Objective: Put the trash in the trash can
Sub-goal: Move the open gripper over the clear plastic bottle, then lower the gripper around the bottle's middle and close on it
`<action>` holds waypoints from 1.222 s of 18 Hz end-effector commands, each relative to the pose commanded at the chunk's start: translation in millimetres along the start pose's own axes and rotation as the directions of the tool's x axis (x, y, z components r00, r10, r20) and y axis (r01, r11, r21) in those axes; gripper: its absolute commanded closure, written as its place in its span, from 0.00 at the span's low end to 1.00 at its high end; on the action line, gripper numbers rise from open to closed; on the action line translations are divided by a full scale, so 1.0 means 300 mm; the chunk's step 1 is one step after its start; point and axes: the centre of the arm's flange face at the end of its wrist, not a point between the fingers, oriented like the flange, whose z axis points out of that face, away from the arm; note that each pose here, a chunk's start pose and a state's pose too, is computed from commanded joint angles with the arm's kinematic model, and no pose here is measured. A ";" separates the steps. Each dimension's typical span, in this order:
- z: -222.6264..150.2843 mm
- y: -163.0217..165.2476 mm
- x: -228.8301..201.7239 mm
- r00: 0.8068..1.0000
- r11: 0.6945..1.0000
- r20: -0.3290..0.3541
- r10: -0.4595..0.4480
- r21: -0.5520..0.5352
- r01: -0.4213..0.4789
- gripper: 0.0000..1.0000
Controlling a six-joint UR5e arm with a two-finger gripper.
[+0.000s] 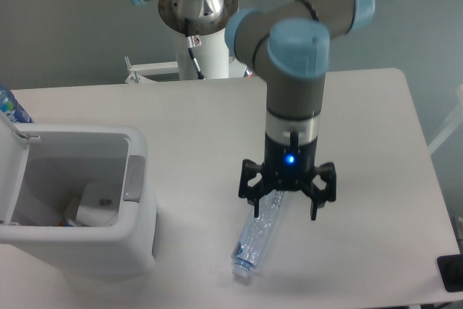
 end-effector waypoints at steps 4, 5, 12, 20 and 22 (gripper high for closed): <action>0.121 -0.003 0.023 0.998 0.996 -0.018 0.061 -0.061 -0.062 0.00; 0.163 -0.008 0.045 0.998 0.995 -0.024 0.060 -0.076 -0.062 0.00; 0.272 -0.029 0.113 0.999 0.994 -0.047 0.007 -0.109 -0.012 0.00; 0.347 -0.026 0.146 0.999 0.979 0.004 0.041 -0.199 -0.039 0.00; 0.345 -0.035 0.161 0.999 0.980 -0.003 0.047 -0.194 -0.047 0.00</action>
